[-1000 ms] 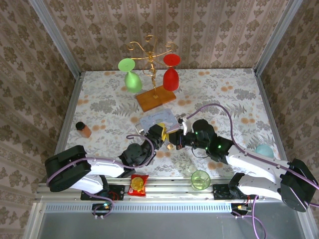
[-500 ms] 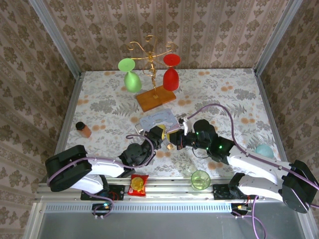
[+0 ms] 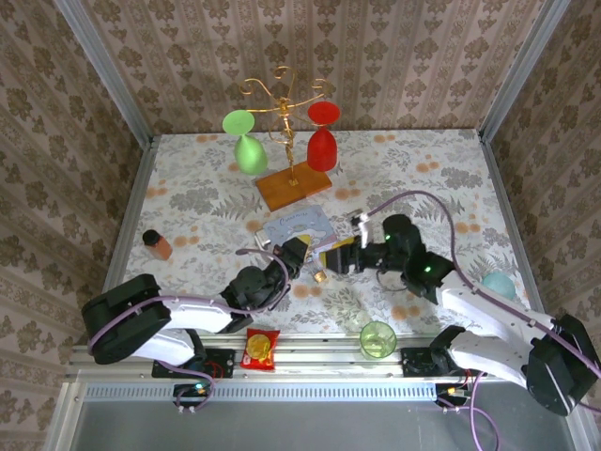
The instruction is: Unlock a padlock with a key
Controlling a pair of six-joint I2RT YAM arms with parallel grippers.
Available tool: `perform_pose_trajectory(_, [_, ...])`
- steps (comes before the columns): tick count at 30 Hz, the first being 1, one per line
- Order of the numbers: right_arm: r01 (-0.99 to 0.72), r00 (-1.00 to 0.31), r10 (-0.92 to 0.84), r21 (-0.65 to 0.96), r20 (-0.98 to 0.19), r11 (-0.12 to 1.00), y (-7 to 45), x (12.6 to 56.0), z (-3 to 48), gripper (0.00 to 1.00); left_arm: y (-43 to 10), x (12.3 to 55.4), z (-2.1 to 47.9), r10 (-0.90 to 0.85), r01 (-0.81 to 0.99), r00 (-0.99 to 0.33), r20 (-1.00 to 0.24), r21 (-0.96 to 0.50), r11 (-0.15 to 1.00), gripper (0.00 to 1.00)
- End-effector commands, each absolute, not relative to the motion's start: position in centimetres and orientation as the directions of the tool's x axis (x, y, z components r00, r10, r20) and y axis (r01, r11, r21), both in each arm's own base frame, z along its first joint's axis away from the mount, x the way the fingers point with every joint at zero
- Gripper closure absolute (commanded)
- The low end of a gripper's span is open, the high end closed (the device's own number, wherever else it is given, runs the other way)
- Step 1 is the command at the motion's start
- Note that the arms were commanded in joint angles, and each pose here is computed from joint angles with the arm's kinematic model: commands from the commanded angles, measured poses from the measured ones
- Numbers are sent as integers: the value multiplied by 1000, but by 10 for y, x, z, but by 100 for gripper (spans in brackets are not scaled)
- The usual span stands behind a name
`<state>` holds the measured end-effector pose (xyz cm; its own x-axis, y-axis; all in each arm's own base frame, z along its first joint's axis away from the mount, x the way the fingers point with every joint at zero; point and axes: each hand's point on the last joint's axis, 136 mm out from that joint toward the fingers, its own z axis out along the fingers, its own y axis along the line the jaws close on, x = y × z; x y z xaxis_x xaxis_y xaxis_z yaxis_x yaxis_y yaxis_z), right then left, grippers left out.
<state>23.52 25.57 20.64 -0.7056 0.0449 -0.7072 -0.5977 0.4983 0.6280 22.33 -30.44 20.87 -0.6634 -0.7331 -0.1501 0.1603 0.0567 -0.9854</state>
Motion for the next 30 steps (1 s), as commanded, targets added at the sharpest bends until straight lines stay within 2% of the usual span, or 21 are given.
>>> perform_pose_trajectory(1, [-669,-721,-5,693,-693,268,257,204,235,27,-326,216,241,-605,358,-710,-359,-925,129,100])
perform_pose_trajectory(7, [-714,-687,-29,667,-726,216,261,200,246,26,-343,208,262,-462,521,-707,-535,-836,171,100])
perform_pose_trajectory(14, [-734,-651,29,639,-758,230,262,213,254,32,-352,200,280,-412,592,-691,-594,-792,148,100])
perform_pose_trajectory(23, [-747,-634,64,632,-771,208,264,221,262,62,-349,200,286,-444,589,-688,-574,-799,120,100])
perform_pose_trajectory(30, [-747,-636,67,635,-769,198,264,218,260,75,-345,200,286,-468,576,-692,-550,-811,102,100])
